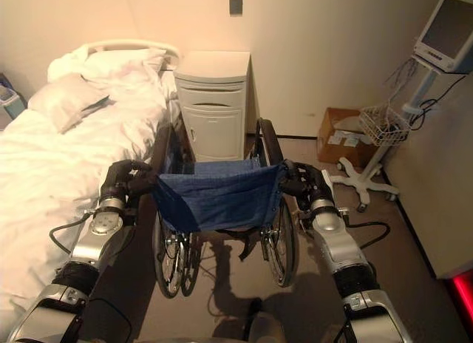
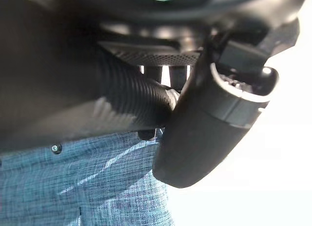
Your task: Push the wheelchair next to the bed
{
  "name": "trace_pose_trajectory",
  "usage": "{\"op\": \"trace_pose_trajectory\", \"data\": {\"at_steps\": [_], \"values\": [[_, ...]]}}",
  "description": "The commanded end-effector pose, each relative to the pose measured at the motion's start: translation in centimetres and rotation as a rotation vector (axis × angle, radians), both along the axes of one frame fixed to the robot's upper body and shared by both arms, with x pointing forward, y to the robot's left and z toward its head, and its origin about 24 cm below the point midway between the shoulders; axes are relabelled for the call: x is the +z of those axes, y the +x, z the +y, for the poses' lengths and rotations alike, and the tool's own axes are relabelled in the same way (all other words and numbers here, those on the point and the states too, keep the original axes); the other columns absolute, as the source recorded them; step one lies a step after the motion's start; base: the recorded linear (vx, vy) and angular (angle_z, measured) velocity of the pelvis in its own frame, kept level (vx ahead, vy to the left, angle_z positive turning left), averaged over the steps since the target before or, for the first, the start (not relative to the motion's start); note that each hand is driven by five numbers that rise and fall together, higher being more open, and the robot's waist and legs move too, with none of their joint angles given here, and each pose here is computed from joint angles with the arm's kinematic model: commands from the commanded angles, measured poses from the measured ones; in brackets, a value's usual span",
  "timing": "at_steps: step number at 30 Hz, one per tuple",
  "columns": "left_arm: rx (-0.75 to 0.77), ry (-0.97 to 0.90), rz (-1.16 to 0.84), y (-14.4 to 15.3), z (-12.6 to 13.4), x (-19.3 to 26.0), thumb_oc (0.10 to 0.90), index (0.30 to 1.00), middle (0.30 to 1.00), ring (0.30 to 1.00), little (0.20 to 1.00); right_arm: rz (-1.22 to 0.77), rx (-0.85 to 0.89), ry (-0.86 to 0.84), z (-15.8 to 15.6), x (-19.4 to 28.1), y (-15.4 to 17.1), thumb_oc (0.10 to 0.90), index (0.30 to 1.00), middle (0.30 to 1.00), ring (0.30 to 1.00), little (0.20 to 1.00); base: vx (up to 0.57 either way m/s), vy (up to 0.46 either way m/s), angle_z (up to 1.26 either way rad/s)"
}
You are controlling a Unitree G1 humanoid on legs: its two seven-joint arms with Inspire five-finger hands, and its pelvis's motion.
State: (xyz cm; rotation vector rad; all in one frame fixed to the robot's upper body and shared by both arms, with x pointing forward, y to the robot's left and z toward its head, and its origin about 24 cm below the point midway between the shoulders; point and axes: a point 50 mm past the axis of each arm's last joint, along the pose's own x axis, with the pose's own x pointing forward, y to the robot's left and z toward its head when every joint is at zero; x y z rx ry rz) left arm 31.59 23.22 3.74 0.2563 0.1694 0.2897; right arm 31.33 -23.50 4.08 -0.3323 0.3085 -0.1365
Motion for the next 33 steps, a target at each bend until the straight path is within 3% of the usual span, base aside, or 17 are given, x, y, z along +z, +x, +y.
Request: {"op": "trace_pose_trajectory", "data": {"at_steps": [1,6,7,8,9,12,13,14,33], "values": [[-0.026,0.051,0.053,-0.2,-0.5,-1.0,0.400,0.300,0.300,0.300,0.300,0.234,0.132,-0.063,0.9,-5.0,-2.9,0.400,0.300,0.300,0.300,0.300,0.25,0.153,-0.08],[-0.017,0.044,0.033,0.0,-1.0,-0.5,0.400,0.300,0.300,0.300,0.300,0.225,0.123,-0.074,1.1,-4.8,-2.7,0.400,0.300,0.300,0.300,0.300,0.21,0.160,-0.29],[-0.015,0.045,0.034,0.0,-0.8,-0.4,0.435,0.352,0.352,0.352,0.352,0.226,0.124,-0.073,1.0,-4.9,-2.8,0.400,0.300,0.300,0.300,0.300,0.17,0.104,-0.26],[-0.011,0.048,0.030,0.1,-0.4,-0.2,0.593,0.589,0.589,0.589,0.589,0.227,0.126,-0.070,0.9,-5.0,-2.8,0.400,0.300,0.300,0.300,0.300,0.19,0.067,-0.05],[-0.011,0.051,0.031,0.0,0.0,-0.1,0.800,0.900,0.900,0.900,0.900,0.231,0.124,-0.065,0.5,-5.2,-2.9,0.400,0.300,0.300,0.300,0.300,0.18,0.046,-0.03],[-0.032,0.047,0.048,-0.3,-0.1,-0.5,0.800,0.900,0.900,0.900,0.900,0.256,0.112,-0.052,-0.1,-5.6,-2.9,0.408,0.312,0.312,0.312,0.312,0.17,0.008,-0.05],[-0.035,0.052,0.049,-0.3,-0.1,-0.5,0.800,0.900,0.900,0.900,0.900,0.258,0.108,-0.049,-0.2,-5.6,-2.9,0.488,0.432,0.432,0.432,0.432,0.16,-0.006,-0.30],[-0.037,0.066,0.052,-0.3,-0.1,-0.5,0.800,0.900,0.900,0.900,0.900,0.268,0.102,-0.040,-0.3,-5.7,-2.9,0.800,0.900,0.900,0.900,0.900,0.12,-0.002,-0.35],[-0.025,0.106,0.072,-1.3,1.6,-0.8,0.800,0.900,0.900,0.900,0.900,0.248,0.075,-0.167,-1.4,-4.2,-2.6,0.800,0.900,0.900,0.900,0.900,0.08,0.011,-0.06]]}}
